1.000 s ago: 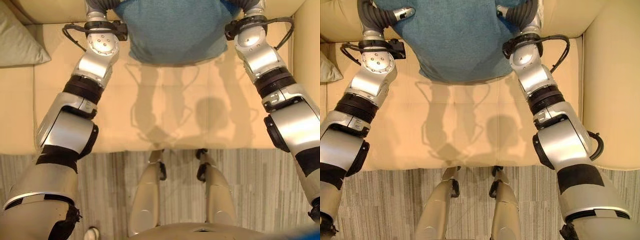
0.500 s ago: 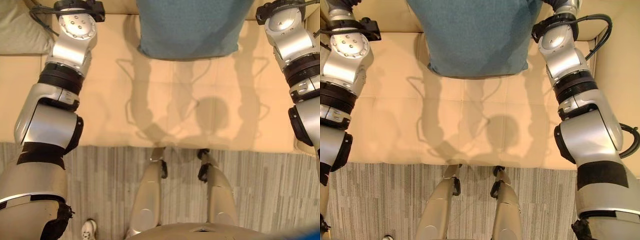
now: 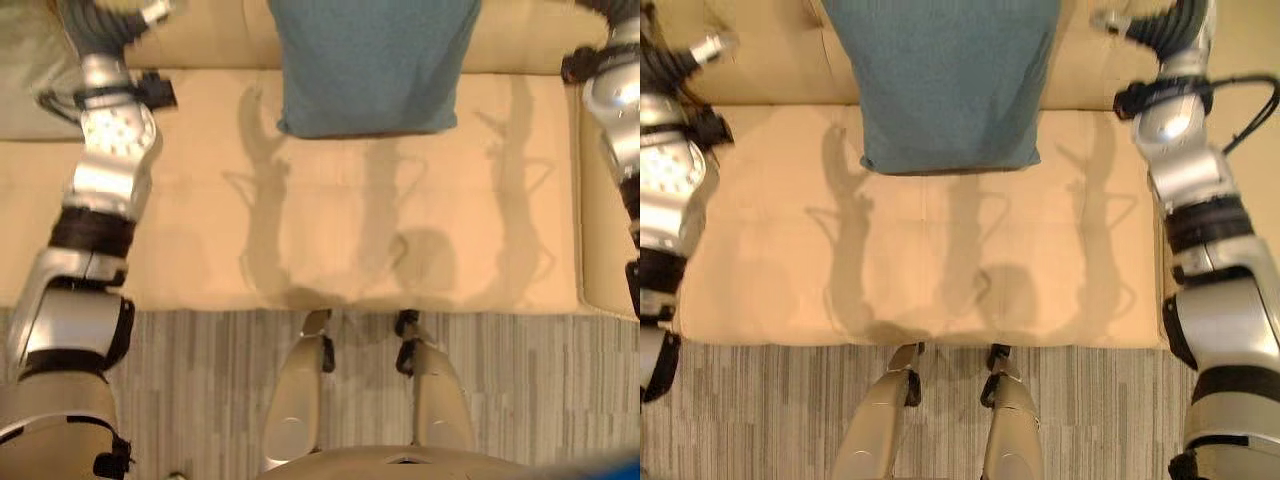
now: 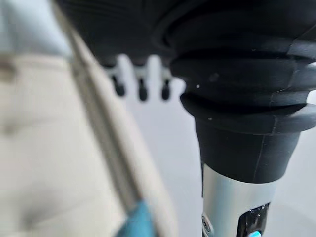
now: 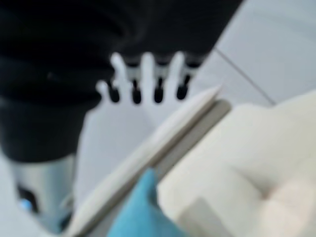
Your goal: Pick up all the scattered cushions and arrange them neatly on the sofa.
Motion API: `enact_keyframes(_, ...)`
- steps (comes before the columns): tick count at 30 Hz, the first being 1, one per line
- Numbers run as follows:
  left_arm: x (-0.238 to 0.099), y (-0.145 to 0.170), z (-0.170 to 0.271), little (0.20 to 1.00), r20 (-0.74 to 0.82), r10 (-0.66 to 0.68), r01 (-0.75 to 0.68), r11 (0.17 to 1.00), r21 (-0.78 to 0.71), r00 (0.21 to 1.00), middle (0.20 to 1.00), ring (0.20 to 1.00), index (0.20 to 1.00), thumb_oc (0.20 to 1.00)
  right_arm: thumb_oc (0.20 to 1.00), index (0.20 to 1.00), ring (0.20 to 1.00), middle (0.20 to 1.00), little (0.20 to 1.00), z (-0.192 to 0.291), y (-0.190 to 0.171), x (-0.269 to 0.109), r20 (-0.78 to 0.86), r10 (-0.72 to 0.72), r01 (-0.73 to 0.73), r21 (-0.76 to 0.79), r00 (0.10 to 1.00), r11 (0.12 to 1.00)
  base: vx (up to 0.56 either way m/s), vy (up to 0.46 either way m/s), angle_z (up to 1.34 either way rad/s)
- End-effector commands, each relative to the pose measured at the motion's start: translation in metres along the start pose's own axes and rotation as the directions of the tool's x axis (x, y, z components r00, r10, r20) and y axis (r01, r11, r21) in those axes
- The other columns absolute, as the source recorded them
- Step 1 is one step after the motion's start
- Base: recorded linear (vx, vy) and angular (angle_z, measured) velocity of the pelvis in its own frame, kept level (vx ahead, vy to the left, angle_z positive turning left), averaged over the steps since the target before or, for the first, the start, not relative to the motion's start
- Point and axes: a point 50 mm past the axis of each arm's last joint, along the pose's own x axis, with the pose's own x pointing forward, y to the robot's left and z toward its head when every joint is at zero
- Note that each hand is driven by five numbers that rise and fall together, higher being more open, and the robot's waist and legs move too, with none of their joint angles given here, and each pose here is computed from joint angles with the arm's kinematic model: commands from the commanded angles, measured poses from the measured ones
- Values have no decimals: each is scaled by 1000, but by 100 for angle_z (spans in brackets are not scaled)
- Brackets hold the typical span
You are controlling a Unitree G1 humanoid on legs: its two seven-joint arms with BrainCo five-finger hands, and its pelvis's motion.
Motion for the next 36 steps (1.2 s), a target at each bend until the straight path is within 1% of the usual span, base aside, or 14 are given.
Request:
enact_keyframes(1, -5, 5, -5, 1000, 10, 9, -9, 1000, -14, 1000, 1000, 1000, 1000, 1000, 1000, 1000, 1000, 1000, 1000, -22, -3, -17, -15, 90, -90, -47, 996, 995, 36, -15, -4)
enact_keyframes(7, -91, 11, -65, 1000, -232, -81, 78, 997, -22, 969, 1000, 1000, 1000, 1000, 1000, 1000, 1000, 1000, 1000, -84, 17, -102, -195, 272, -279, -13, 942, 960, 46, -23, 5)
enact_keyframes(8, -155, 11, -104, 1000, -457, -106, 71, 993, -93, 883, 1000, 1000, 1000, 1000, 1000, 1000, 1000, 1000, 1000, -107, 36, -151, -293, 386, -392, 40, 875, 919, 0, -12, 6)
enact_keyframes(9, -156, 11, -104, 1000, -457, -106, 71, 993, -93, 883, 1000, 1000, 1000, 1000, 1000, 1000, 1000, 1000, 1000, -107, 36, -151, -294, 386, -392, 40, 875, 919, 0, 0, 0)
enact_keyframes(14, -255, 28, -149, 1000, -758, -169, 205, 978, -47, 631, 1000, 1000, 1000, 1000, 1000, 1000, 1000, 1000, 1000, -149, 48, -227, -497, 518, -566, 64, 696, 822, 2, -5, -1)
enact_keyframes(15, -255, 28, -149, 1000, -757, -169, 205, 978, -47, 631, 1000, 1000, 1000, 1000, 1000, 1000, 1000, 1000, 1000, -149, 48, -227, -497, 518, -566, 64, 696, 822, 0, 0, 0)
enact_keyframes(16, -303, 37, -164, 1000, -869, -168, 269, 962, -42, 465, 1000, 1000, 1000, 1000, 1000, 1000, 1000, 1000, 1000, -162, 54, -269, -582, 569, -640, 106, 581, 761, 0, 0, 0)
enact_keyframes(18, -345, 47, -172, 1000, -942, -145, 341, 939, -35, 304, 1000, 1000, 1000, 1000, 1000, 1000, 1000, 1000, 1000, -173, 55, -301, -651, 584, -682, 136, 485, 719, 26, -40, -4)
enact_keyframes(19, -373, 53, -174, 1000, -973, -127, 452, 892, -26, 195, 1000, 1000, 1000, 1000, 1000, 1000, 1000, 1000, 1000, -182, 55, -334, -712, 592, -718, 179, 377, 673, 25, -33, -2)
enact_keyframes(20, -373, 53, -174, 1000, -973, -127, 452, 891, -26, 195, 1000, 1000, 1000, 1000, 1000, 1000, 1000, 1000, 1000, -182, 55, -334, -712, 592, -718, 179, 377, 673, 9, -50, -4)
enact_keyframes(21, -408, 59, -173, 1000, -994, -103, 520, 851, -65, 45, 1000, 1000, 1000, 1000, 1000, 1000, 1000, 1000, 1000, -187, 56, -366, -756, 599, -766, 213, 265, 607, -2, -31, -7)
enact_keyframes(23, -419, 60, -172, 1000, -996, -87, 516, 853, -75, 0, 1000, 1000, 1000, 1000, 1000, 1000, 1000, 1000, 1000, -188, 56, -377, -768, 598, -776, 225, 230, 589, 4, -44, -8)
enact_keyframes(26, -456, 70, -164, 1000, -989, -30, 564, 819, -107, -145, 1000, 1000, 1000, 1000, 1000, 1000, 1000, 1000, 1000, -189, 50, -430, -819, 571, -818, 295, 49, 493, -1, -77, -3)
enact_keyframes(36, -464, 77, -160, 1000, -983, -10, 580, 806, -117, -184, 1000, 1000, 1000, 1000, 1000, 1000, 1000, 1000, 1000, -188, 41, -462, -844, 531, -835, 345, -75, 429, -50, -84, -7)
